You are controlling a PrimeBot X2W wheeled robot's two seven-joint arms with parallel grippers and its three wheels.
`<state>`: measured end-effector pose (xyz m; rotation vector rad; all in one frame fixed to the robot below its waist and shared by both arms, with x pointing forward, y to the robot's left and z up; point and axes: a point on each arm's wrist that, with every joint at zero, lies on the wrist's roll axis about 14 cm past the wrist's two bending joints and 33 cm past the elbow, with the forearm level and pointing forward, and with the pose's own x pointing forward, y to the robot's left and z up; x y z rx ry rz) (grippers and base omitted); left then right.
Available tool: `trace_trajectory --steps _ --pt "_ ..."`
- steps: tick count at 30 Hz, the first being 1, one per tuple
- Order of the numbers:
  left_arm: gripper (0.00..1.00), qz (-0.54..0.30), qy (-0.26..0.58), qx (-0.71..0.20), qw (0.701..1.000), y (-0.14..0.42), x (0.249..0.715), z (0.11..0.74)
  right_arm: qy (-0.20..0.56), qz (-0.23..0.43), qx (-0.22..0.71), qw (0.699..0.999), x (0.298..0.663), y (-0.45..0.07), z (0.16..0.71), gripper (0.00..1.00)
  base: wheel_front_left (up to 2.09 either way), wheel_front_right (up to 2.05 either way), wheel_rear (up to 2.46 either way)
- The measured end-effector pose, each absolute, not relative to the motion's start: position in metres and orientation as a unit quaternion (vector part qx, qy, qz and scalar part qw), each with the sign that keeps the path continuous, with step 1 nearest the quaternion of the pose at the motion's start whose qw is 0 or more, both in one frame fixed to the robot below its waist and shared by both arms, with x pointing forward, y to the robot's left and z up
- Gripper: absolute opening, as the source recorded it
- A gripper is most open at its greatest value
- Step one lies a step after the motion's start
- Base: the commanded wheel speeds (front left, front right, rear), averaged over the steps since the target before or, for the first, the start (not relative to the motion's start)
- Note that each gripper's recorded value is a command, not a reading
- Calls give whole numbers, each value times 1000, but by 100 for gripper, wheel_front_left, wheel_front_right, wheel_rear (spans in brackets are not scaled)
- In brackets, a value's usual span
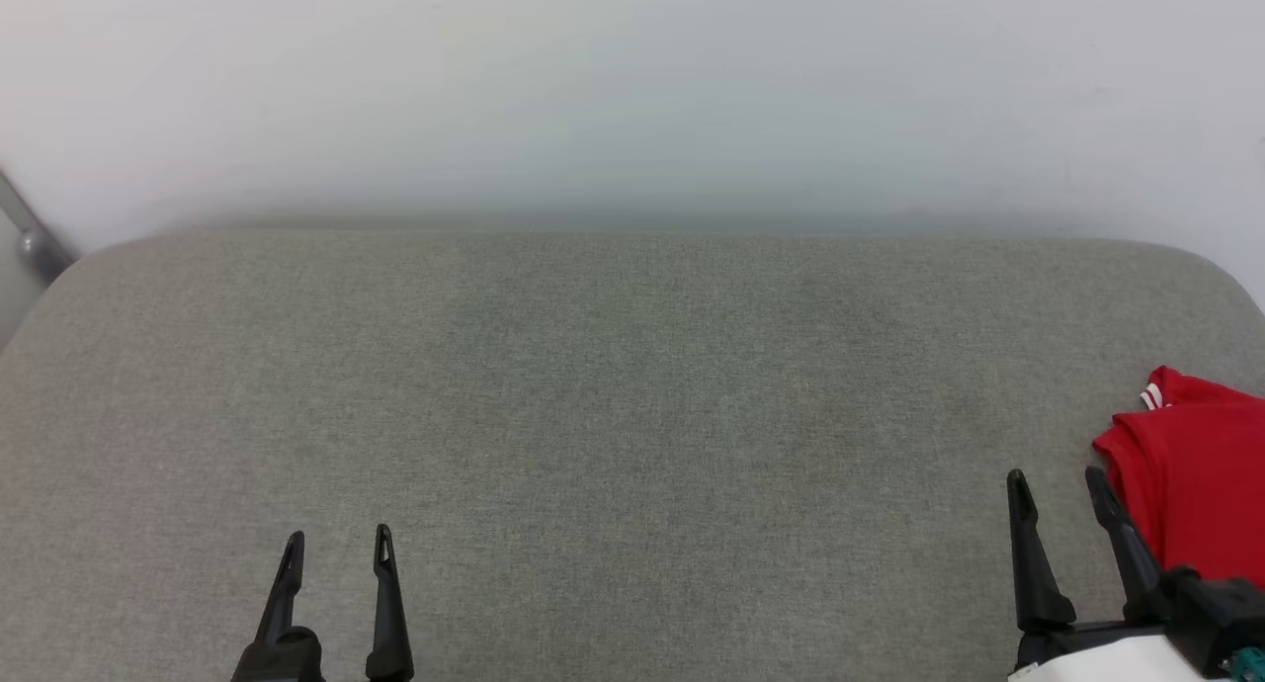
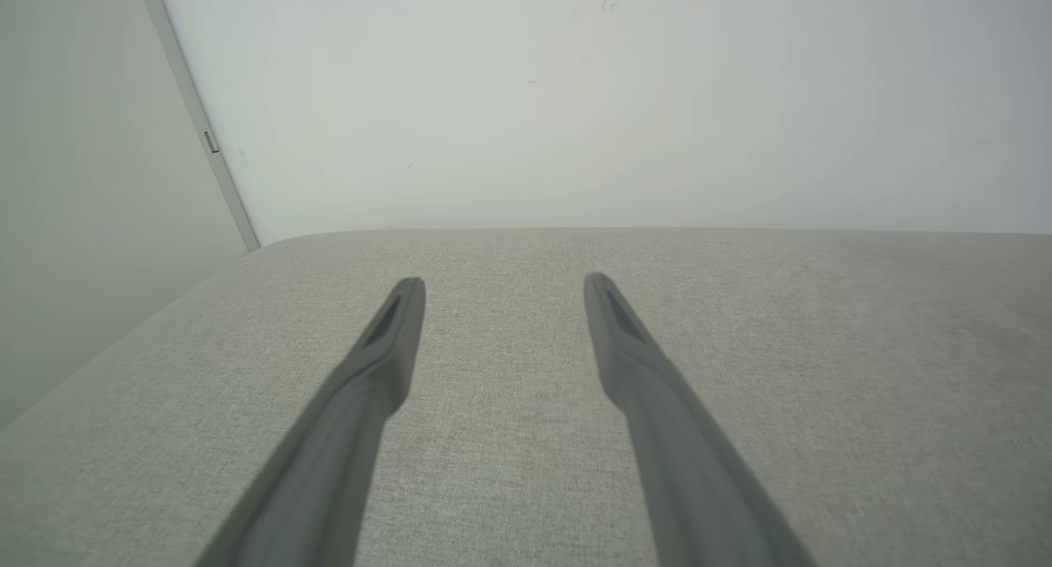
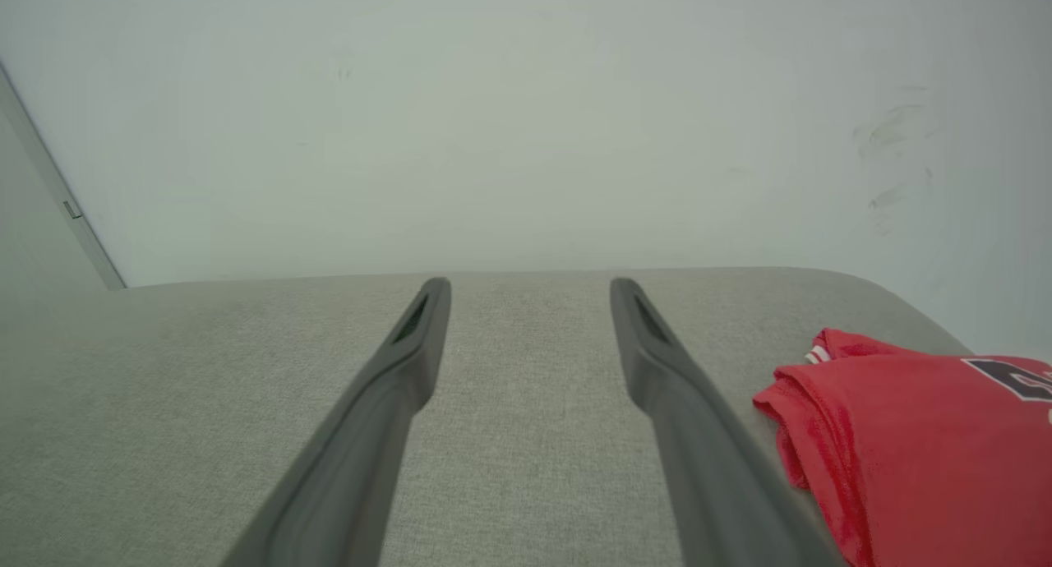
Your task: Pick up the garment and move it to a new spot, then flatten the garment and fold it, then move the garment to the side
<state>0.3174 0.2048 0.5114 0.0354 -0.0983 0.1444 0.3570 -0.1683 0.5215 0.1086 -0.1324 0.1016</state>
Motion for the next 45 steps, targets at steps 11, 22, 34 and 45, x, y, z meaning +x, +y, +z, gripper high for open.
trace_trajectory --steps 11,22,34,45 --pt "100 73 -52 18 996 206 305 512 -54 45 82 994 335 -171 513 100 0 0 0" --pt "100 65 -50 6 997 202 302 510 -54 40 85 994 329 -174 513 100 0 0 0" --pt "0 70 -11 -37 997 204 299 488 -18 30 116 993 326 -177 492 0 0 0 0" --pt "0 78 8 -149 986 207 308 480 -6 9 213 977 333 -183 489 0 0 0 0"
